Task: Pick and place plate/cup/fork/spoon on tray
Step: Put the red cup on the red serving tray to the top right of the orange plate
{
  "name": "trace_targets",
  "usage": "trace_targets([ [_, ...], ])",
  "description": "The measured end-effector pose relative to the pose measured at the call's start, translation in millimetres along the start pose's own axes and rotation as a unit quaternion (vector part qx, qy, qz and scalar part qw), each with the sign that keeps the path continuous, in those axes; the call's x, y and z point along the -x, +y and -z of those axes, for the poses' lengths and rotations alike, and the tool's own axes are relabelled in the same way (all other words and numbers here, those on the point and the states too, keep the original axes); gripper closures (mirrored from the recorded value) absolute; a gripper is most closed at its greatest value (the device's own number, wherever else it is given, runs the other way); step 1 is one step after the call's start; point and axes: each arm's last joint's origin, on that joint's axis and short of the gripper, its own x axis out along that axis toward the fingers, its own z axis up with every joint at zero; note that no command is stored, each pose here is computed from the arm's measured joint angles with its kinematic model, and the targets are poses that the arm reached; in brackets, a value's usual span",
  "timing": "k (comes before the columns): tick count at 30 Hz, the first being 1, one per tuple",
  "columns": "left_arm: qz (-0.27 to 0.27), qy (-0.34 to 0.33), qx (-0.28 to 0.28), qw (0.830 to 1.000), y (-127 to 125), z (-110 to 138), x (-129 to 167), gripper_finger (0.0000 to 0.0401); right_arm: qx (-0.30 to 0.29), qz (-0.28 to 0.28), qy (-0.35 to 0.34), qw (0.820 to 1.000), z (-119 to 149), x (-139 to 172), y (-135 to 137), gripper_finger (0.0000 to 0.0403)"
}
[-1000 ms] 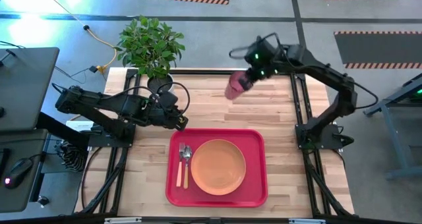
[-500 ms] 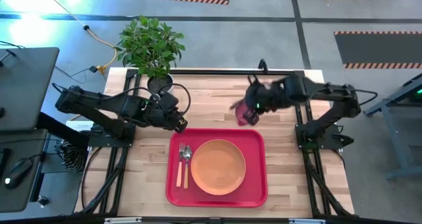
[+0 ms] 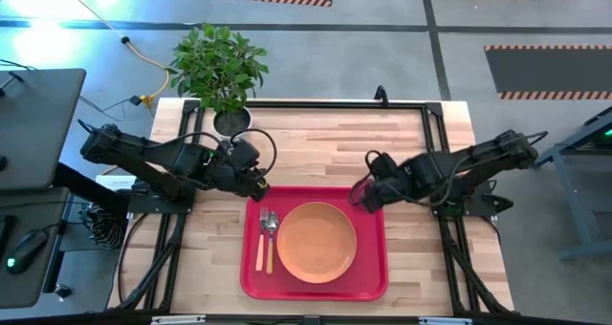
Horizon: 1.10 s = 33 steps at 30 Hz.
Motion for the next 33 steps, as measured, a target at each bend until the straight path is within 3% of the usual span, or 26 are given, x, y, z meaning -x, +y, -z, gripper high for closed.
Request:
trace_targets([
  [16,0.007,0.001,-0.007,1.0,-3,3,3,0.0272,-0.039,-0.001,0.046,0.998,29,-38,2,0.0403],
  [33,0.006,0.001,-0.012,1.0,-3,3,3,0.0272,-0.078,0.008,0.036,0.996,30,-39,1,0.0403],
])
